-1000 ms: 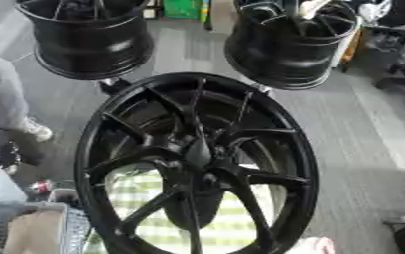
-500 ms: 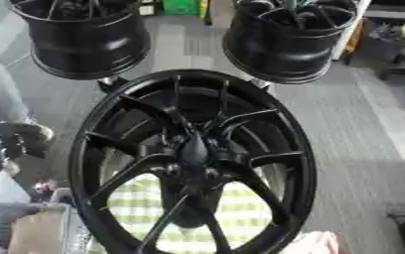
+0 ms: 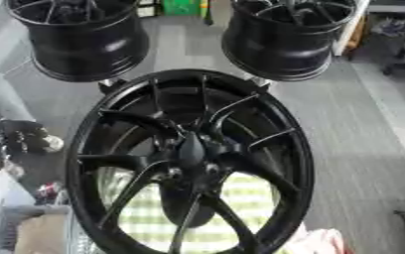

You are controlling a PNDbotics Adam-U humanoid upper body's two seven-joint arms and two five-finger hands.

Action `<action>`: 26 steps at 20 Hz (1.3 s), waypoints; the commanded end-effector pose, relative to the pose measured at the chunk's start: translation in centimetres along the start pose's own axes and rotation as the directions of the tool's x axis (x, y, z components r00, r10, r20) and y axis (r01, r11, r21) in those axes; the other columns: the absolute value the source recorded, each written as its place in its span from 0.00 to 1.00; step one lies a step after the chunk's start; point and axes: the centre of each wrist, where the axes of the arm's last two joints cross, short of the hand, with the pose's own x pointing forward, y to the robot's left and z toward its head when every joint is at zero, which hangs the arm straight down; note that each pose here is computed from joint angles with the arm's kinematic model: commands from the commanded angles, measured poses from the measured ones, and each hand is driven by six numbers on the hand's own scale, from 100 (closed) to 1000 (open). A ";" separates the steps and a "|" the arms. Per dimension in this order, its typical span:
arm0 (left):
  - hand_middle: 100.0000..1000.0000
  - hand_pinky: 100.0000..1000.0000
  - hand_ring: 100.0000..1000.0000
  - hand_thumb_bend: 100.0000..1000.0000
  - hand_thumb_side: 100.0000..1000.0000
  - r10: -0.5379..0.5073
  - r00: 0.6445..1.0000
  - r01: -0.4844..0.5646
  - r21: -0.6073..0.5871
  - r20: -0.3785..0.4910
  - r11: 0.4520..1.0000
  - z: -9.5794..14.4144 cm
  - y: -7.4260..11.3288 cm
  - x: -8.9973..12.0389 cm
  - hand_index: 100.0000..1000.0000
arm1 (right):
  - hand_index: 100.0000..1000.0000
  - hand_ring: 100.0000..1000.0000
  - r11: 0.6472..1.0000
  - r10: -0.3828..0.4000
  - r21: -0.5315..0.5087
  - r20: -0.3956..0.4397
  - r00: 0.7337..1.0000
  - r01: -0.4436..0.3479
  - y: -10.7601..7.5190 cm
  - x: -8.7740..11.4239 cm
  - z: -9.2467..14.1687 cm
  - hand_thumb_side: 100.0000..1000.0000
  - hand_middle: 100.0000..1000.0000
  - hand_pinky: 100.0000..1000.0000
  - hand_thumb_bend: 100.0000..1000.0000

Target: Pull the pin out of the wheel hub.

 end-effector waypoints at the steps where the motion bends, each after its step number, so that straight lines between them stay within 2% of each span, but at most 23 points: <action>1: 0.62 0.65 0.66 0.00 0.90 -0.015 1.000 0.015 -0.015 0.021 1.000 -0.2 0.1 0.6 0.75 | 0.88 0.59 0.991 -0.070 -0.118 0.002 0.998 0.070 -1.8 -0.5 1.1 0.58 0.82 0.55 0.00; 4: 0.62 0.65 0.66 0.00 0.91 -0.015 1.000 0.016 -0.021 0.025 1.000 -0.4 0.1 0.6 0.75 | 0.88 0.59 0.981 -0.135 -0.140 0.034 0.990 0.138 -0.8 -0.6 2.7 0.59 0.81 0.55 0.00; 7: 0.62 0.65 0.66 0.00 0.91 -0.016 1.000 0.016 -0.025 0.024 1.000 -0.4 0.1 0.6 0.75 | 0.88 0.59 0.971 -0.166 -0.167 0.051 0.985 0.172 0.3 -0.3 4.0 0.58 0.81 0.54 0.00; 12: 0.62 0.65 0.66 0.00 0.91 -0.015 1.000 0.015 -0.027 0.023 1.000 -0.4 0.1 0.6 0.75 | 0.88 0.58 0.957 -0.199 -0.196 0.082 0.977 0.211 1.4 0.0 4.5 0.58 0.79 0.54 0.00; 13: 0.62 0.65 0.66 0.00 0.91 -0.015 1.000 0.016 -0.027 0.023 1.000 -0.4 0.1 0.6 0.75 | 0.88 0.58 0.954 -0.212 -0.197 0.090 0.973 0.226 1.7 0.0 4.6 0.55 0.79 0.54 0.00; 14: 0.62 0.65 0.66 0.00 0.91 -0.015 1.000 0.016 -0.026 0.024 1.000 -0.4 0.1 0.6 0.75 | 0.87 0.58 0.950 -0.225 -0.197 0.099 0.969 0.241 2.0 0.0 4.6 0.58 0.79 0.53 0.00; 16: 0.62 0.65 0.66 0.00 0.91 -0.014 1.000 0.015 -0.024 0.022 1.000 -0.3 0.1 0.6 0.75 | 0.87 0.57 0.942 -0.253 -0.196 0.115 0.961 0.272 2.5 -0.1 4.6 0.59 0.78 0.53 0.00; 21: 0.62 0.65 0.66 0.00 0.91 -0.014 1.000 0.014 -0.027 0.022 1.000 -0.4 0.0 0.5 0.75 | 0.87 0.56 0.917 -0.335 -0.170 0.164 0.928 0.361 4.5 0.0 5.0 0.56 0.76 0.53 0.00; 26: 0.62 0.65 0.66 0.00 0.91 -0.016 1.000 0.016 -0.031 0.021 0.999 -0.4 0.0 0.4 0.75 | 0.86 0.55 0.872 -0.438 -0.135 0.210 0.874 0.470 6.8 0.3 6.1 0.58 0.73 0.52 0.00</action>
